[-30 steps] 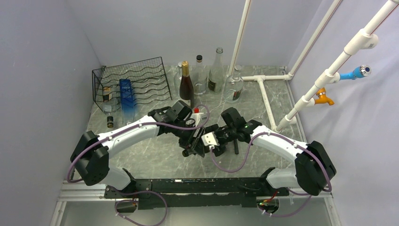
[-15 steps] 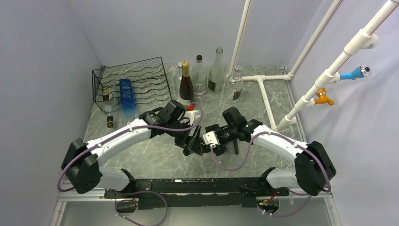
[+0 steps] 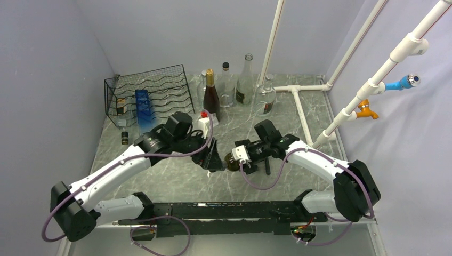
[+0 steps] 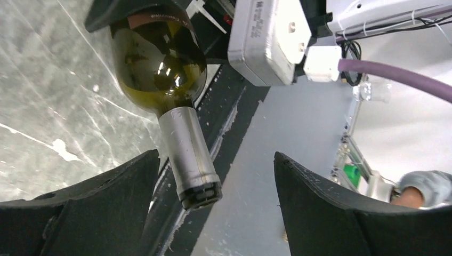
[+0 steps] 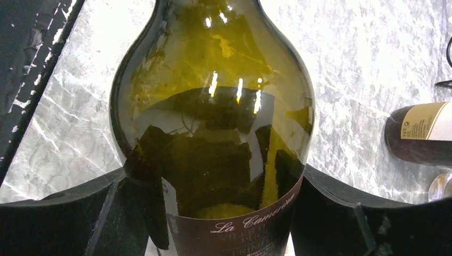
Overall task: Take the wine bottle off the wine rack
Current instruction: Pick up the wine bottle from the wine rack.
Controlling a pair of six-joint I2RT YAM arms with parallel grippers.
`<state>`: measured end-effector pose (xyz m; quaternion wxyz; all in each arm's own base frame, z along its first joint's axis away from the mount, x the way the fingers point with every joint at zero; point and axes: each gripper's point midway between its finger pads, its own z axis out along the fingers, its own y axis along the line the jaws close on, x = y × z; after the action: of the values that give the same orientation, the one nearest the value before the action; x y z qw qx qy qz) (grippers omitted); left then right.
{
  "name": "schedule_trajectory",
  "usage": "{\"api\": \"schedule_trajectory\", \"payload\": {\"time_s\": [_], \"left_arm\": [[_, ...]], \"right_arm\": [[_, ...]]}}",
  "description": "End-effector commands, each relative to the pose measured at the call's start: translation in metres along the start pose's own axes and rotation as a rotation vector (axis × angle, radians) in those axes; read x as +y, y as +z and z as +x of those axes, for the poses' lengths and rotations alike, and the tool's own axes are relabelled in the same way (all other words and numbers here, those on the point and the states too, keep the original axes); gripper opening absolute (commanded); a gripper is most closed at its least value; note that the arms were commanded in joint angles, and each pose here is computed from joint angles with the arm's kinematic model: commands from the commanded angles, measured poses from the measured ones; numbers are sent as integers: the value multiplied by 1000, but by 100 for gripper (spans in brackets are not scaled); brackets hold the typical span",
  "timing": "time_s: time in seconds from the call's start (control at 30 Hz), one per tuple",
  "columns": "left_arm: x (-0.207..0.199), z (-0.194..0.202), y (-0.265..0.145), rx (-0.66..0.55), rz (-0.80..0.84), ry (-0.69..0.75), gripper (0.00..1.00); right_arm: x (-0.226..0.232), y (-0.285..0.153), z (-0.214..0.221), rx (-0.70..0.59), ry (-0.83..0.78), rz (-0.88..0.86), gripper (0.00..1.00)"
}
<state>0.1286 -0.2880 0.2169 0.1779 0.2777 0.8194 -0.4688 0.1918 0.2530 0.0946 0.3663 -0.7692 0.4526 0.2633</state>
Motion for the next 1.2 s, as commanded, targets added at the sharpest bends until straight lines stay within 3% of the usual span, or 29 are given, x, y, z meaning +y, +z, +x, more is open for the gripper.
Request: {"api": "schedule_trajectory", "payload": {"time_s": [0.0,0.13,0.27,0.47,0.63,0.8,1.17], "left_arm": [[-5,-28,-21,-169,-49,161,84],[-12,-47,-41,-325,-82,262,87],[-16,-59,-58,-482,-91,334,99],[-12,-71,-78,-686,-129,358,99],[-25,-77,-90,-866,-51,493,99],[-26,-72,-88,-944,-5,596,99],[-26,-85,-68,-953,38,678,99]], "right_arm": [[-24,-12,-36,-130,-42,45,0],[-28,-18,-42,-168,-6,54,0],[-33,-24,-46,-204,40,66,0],[-43,-34,-52,-260,129,92,0],[-52,-42,-56,-307,210,109,0],[-56,-47,-60,-346,263,113,0],[-59,-53,-68,-411,316,100,0]]}}
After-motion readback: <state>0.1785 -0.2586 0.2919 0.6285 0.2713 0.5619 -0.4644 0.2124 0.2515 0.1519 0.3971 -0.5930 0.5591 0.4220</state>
